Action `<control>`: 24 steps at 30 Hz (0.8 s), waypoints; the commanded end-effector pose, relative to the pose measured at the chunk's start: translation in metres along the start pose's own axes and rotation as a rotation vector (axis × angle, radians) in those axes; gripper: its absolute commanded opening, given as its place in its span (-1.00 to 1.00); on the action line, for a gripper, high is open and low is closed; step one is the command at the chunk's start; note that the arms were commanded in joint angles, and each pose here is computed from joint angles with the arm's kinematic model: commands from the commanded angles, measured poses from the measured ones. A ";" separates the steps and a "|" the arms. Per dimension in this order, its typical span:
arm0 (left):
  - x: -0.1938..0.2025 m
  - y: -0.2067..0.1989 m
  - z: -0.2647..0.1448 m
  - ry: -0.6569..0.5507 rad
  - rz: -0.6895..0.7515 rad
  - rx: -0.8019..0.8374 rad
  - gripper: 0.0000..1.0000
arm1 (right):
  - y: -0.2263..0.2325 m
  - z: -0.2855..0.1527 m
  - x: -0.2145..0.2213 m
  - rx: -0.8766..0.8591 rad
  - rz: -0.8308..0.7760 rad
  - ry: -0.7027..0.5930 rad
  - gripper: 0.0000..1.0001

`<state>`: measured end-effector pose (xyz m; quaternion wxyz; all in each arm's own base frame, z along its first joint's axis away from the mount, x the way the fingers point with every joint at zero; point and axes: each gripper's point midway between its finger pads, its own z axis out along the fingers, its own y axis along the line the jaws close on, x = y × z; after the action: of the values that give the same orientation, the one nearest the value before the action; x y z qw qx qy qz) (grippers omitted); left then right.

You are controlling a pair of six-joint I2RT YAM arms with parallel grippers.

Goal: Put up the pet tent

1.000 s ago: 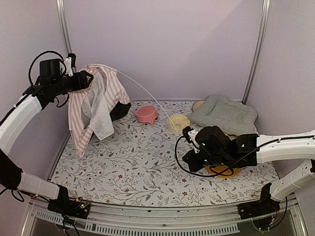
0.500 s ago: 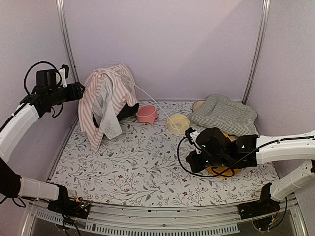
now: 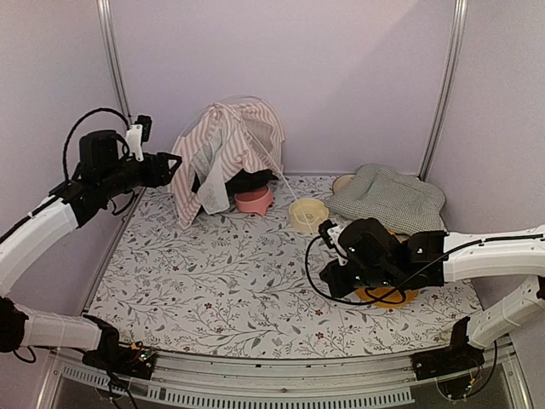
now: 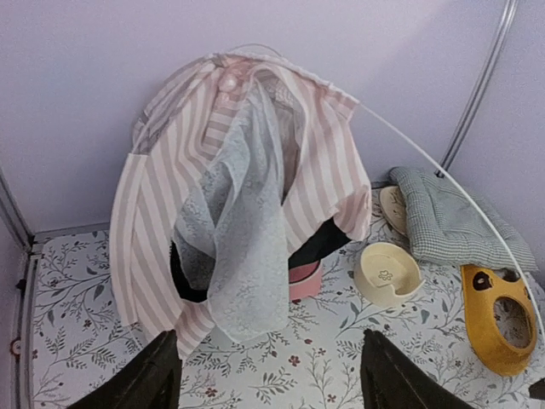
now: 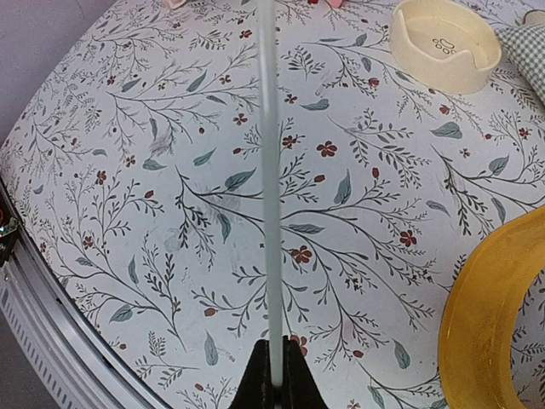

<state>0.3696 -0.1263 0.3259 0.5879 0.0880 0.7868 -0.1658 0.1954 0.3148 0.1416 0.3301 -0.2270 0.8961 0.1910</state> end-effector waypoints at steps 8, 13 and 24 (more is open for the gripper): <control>-0.028 -0.084 0.094 -0.149 0.078 0.115 0.41 | 0.020 -0.009 -0.031 -0.058 0.011 -0.048 -1.00; -0.024 -0.091 0.119 -0.137 0.014 0.082 0.38 | 0.025 -0.011 -0.036 -0.072 0.021 -0.052 -1.00; 0.014 -0.112 0.145 -0.059 -0.028 0.058 0.37 | 0.028 -0.015 -0.046 -0.068 0.021 -0.059 -1.00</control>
<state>0.4660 -0.2654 0.2942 0.6041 0.0945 0.7688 -0.1873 0.1969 0.3357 0.1717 0.3280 -0.2322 0.8890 0.2196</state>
